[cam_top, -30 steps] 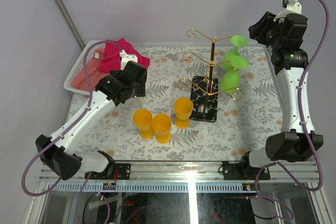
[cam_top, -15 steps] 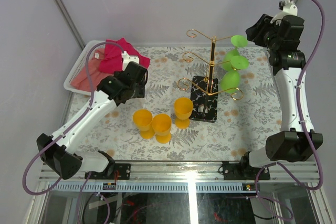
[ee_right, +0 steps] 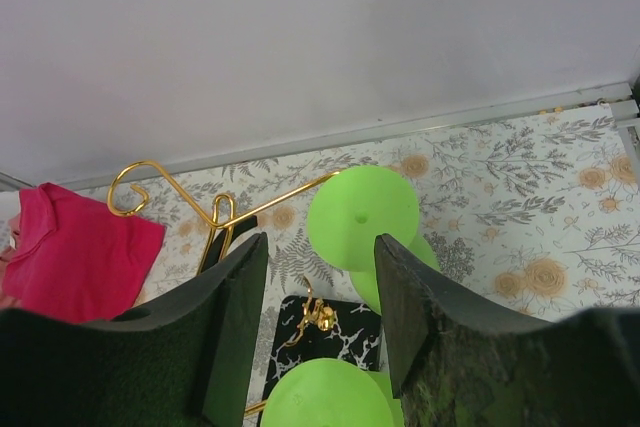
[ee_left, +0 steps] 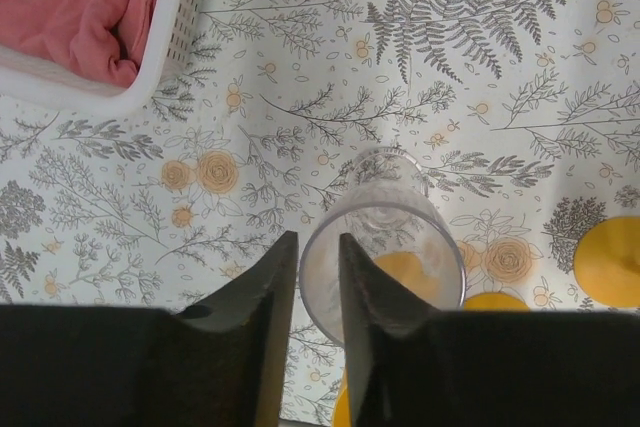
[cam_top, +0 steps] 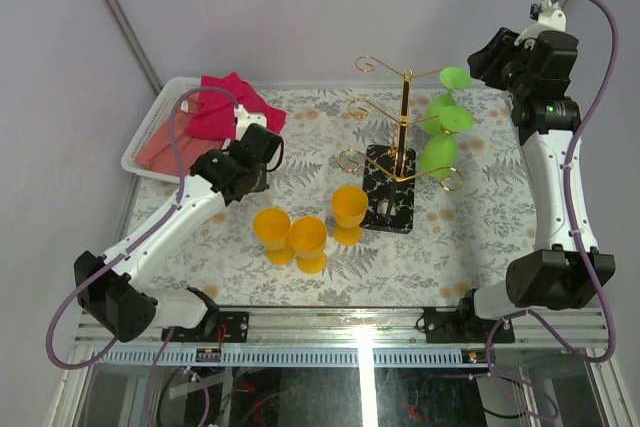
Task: Place the wine glass upside down on the wine glass rack
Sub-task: Pick up the wine glass at the center of the board, then turn the wine glass upside down at the wine rack.
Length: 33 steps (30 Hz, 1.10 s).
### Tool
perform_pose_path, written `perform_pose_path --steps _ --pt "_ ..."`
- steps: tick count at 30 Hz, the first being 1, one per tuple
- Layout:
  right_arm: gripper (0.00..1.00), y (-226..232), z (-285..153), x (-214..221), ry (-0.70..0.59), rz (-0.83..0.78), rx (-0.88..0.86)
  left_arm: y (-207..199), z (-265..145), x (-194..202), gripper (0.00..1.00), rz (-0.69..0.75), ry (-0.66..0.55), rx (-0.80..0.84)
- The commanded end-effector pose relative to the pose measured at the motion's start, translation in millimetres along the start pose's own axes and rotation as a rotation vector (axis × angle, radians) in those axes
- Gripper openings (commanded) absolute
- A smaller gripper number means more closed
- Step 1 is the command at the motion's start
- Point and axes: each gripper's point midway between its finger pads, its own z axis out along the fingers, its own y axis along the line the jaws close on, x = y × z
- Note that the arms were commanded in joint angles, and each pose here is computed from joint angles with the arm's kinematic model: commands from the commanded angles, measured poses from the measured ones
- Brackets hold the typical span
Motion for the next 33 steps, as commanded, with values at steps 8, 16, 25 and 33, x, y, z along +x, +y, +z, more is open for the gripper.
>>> perform_pose_path --steps 8,16,25,33 --pt "0.53 38.6 -16.5 -26.7 -0.117 -0.044 -0.169 7.5 -1.4 -23.2 0.0 -0.046 -0.085 -0.012" --pt "0.55 83.2 -17.9 -24.5 -0.101 -0.025 -0.38 29.8 -20.6 -60.4 0.0 -0.067 -0.222 -0.069" --pt "0.58 151.5 -23.9 -25.2 -0.047 0.115 -0.569 56.7 -105.7 -159.2 0.0 -0.116 -0.726 -0.029" --pt "0.57 208.3 -32.8 -30.4 0.089 0.367 -0.707 53.3 -171.6 -222.5 0.0 -0.184 -1.195 0.076"
